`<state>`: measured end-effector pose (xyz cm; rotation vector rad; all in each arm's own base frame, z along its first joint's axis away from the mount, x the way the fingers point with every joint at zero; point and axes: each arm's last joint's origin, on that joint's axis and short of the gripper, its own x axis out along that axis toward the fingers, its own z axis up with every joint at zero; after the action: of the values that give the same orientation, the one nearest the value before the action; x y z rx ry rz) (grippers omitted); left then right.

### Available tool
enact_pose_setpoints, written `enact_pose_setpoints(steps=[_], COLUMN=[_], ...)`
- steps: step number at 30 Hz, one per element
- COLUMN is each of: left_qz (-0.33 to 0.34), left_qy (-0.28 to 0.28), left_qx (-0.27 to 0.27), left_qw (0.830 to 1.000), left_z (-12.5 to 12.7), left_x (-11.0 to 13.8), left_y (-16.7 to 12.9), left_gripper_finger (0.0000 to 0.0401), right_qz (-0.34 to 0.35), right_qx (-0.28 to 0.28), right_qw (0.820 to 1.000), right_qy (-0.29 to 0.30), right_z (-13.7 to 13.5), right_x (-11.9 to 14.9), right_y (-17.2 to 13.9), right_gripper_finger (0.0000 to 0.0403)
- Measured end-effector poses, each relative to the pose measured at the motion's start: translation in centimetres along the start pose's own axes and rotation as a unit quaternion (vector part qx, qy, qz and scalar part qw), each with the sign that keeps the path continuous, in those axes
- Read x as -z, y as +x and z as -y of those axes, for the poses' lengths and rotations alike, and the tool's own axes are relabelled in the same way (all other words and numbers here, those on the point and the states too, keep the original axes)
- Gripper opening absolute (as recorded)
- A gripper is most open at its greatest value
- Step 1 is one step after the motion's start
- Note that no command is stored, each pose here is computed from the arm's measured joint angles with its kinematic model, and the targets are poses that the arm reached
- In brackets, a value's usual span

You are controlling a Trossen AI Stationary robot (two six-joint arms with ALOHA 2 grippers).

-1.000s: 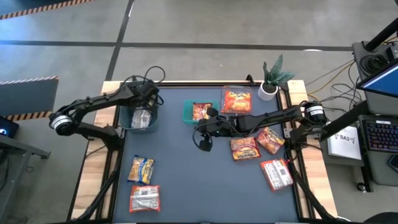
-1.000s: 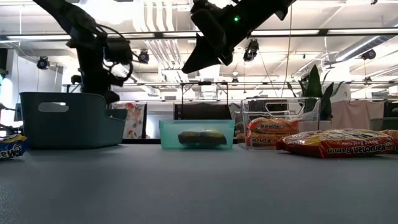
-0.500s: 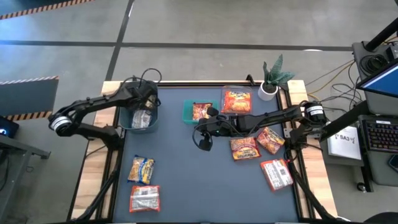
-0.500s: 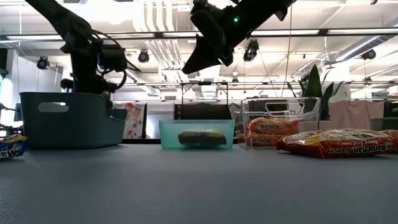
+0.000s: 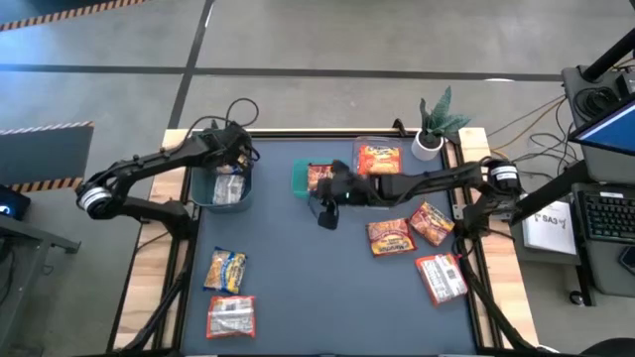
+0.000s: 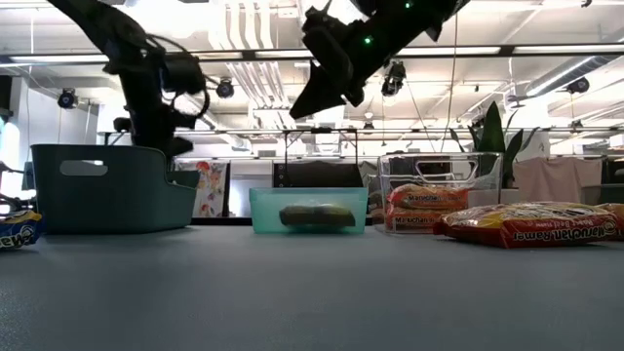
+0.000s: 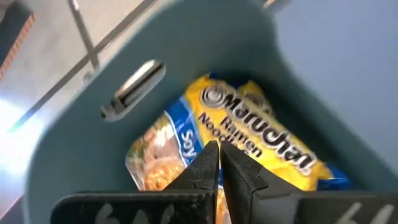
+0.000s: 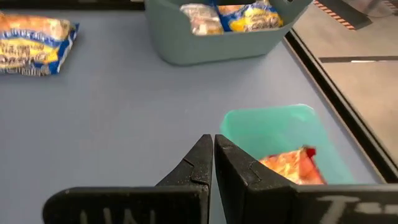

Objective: Sort Maruchan noodles
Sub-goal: Put the top blue noodle pack into the dark blue bin

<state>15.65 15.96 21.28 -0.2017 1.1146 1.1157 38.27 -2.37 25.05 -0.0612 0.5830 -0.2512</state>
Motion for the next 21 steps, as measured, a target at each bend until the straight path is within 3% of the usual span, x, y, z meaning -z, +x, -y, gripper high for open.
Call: enact_pose_setpoints(steps=[3,7,11,15,18,21], left_qz=[0.027,0.065,0.063,-0.042,-0.162,-0.232], left_qy=[0.016,0.047,0.042,-0.030,-0.089,-0.153], left_qx=[0.038,0.138,0.228,0.236,0.265,0.265], left_qw=[0.999,0.987,0.971,0.970,0.946,0.924], left_z=[-0.5,-0.8,-0.8,-0.8,-0.4,0.0], left_x=[-0.3,-0.1,0.7,2.1,3.4,3.8], left_y=[-1.4,-3.2,-4.3,-4.1,-3.8,-3.5], left_gripper_finger=[0.0000,0.0000,0.0000,0.0000,0.0000,0.0000], right_qz=[0.018,0.046,0.083,0.137,0.166,0.187], right_qx=[-0.018,-0.030,-0.001,0.033,0.061,0.081], right_qw=[1.000,0.998,0.996,0.989,0.983,0.978], right_qy=[0.005,0.011,0.019,0.032,0.037,0.052], right_z=[2.8,7.8,13.3,18.1,20.7,22.2], right_x=[-0.5,-0.5,-0.2,0.2,0.5,0.6], right_y=[0.1,0.5,0.6,0.4,0.1,-0.3], right_gripper_finger=[0.0009,0.0009,0.0009,0.0009,0.0009,0.0009])
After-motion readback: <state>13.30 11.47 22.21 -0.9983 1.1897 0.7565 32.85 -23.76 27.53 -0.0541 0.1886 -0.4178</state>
